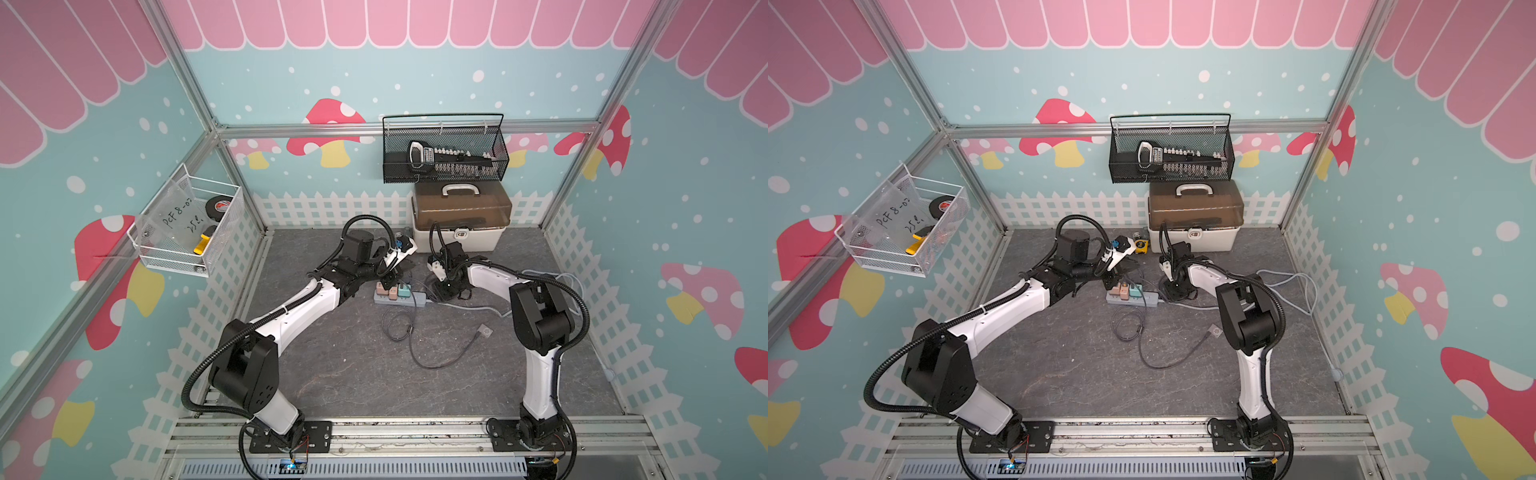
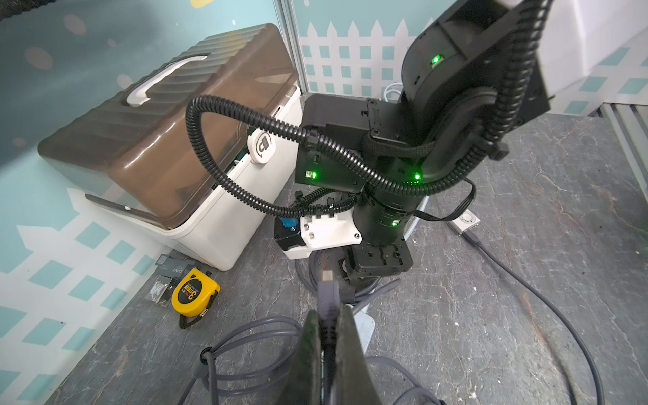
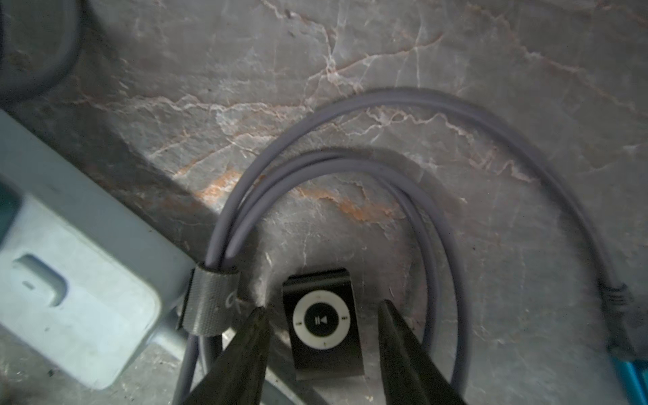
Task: Charge mp3
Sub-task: Pick up the MP3 player from the center of the board.
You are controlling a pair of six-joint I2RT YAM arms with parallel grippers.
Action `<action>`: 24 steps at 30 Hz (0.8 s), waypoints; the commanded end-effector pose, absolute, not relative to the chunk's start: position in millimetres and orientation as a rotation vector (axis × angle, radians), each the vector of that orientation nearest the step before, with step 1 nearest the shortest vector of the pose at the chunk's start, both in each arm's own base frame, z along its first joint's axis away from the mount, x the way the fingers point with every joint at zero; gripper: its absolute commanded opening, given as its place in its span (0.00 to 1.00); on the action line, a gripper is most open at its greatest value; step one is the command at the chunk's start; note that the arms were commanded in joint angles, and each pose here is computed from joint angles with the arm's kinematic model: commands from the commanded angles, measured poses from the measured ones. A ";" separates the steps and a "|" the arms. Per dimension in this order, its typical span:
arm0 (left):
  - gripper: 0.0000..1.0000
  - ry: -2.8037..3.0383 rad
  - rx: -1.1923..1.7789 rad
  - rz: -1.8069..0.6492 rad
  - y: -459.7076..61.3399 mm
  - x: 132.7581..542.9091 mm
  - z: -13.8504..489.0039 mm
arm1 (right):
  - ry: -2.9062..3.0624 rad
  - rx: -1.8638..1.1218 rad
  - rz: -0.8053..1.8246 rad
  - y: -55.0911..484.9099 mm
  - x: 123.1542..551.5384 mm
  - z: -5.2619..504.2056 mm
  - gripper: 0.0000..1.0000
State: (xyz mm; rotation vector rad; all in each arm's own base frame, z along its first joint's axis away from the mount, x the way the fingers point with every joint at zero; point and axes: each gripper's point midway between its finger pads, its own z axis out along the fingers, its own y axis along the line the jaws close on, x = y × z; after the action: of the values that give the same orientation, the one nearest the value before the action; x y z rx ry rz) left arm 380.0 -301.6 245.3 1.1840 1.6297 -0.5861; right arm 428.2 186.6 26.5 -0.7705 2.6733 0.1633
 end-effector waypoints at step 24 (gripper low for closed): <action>0.00 1.623 1.209 -0.551 -299.2 386.9 245.0 | 2.811 -0.788 0.152 184.9 422.5 11.8 0.36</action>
State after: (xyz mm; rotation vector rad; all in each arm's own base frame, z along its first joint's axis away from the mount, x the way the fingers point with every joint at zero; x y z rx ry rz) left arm 380.6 -299.3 242.1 1.1935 1.6392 -0.5708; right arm 439.0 190.1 23.4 -0.7828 2.7287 0.1555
